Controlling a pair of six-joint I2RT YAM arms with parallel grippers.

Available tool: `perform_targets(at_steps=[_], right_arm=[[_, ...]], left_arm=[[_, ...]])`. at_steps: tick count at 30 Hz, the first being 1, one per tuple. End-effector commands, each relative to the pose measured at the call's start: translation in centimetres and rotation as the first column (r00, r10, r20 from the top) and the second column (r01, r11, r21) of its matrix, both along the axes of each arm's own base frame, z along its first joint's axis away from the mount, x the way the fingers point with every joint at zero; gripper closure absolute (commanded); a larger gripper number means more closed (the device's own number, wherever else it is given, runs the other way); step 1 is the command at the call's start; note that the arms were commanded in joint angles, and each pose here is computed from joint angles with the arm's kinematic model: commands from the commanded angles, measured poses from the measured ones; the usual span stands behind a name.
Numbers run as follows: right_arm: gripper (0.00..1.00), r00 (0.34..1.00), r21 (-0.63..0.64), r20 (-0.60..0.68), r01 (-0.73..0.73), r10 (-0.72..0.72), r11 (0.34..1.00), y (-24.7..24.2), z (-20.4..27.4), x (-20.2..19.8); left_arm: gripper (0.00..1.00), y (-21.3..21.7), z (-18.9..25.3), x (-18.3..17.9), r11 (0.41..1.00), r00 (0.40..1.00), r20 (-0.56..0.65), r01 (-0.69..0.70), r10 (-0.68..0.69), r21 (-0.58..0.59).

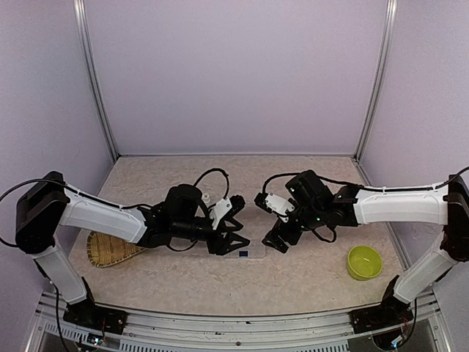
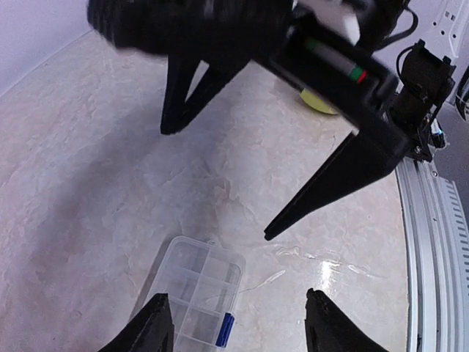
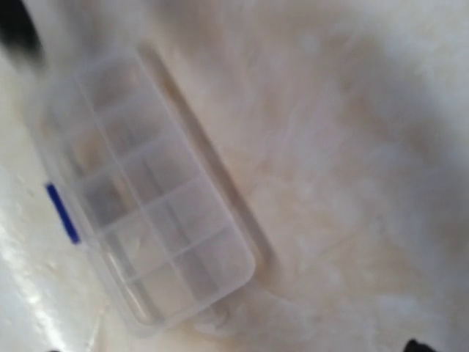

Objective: Sort the pills into containers
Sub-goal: Place the pill container at the center of the board, then open the lid of the pill container.

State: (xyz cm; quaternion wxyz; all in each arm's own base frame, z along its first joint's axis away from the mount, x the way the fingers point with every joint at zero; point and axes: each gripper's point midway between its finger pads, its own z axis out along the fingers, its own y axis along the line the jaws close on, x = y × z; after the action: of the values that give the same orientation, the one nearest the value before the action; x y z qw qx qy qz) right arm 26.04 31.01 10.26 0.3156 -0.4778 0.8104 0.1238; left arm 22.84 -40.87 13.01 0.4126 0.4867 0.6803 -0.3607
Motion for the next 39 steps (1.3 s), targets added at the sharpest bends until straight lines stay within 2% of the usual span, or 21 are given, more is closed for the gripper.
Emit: perform_targets(at_steps=[1,5,13,25,39], right_arm=[[0.0,0.998,0.045,-0.01,0.056,-0.055,0.997,-1.4,2.1,-0.4],[0.0,0.997,0.08,0.011,0.081,-0.082,0.994,-2.2,3.8,-0.5],[0.0,0.994,0.153,0.053,0.084,-0.093,0.985,-2.6,6.8,-0.8],[0.0,0.994,0.17,0.063,0.074,-0.085,0.983,-2.8,7.4,-1.1],[0.0,0.995,0.174,0.063,0.059,-0.071,0.983,-2.6,7.3,-1.2]], left_arm=[[0.45,-0.7,-1.7,-0.3,0.995,0.997,-0.026,0.076,-0.075,0.066],[0.51,-0.5,-2.8,0.5,0.994,0.998,-0.029,0.054,-0.051,0.099],[0.56,-0.8,-5.1,0.9,0.983,0.997,-0.046,0.072,-0.065,0.168],[0.64,-0.8,-7.1,1.3,0.971,0.995,-0.065,0.087,-0.074,0.223],[0.67,-0.7,-8.6,0.8,0.964,0.99,-0.104,0.114,-0.091,0.24]])
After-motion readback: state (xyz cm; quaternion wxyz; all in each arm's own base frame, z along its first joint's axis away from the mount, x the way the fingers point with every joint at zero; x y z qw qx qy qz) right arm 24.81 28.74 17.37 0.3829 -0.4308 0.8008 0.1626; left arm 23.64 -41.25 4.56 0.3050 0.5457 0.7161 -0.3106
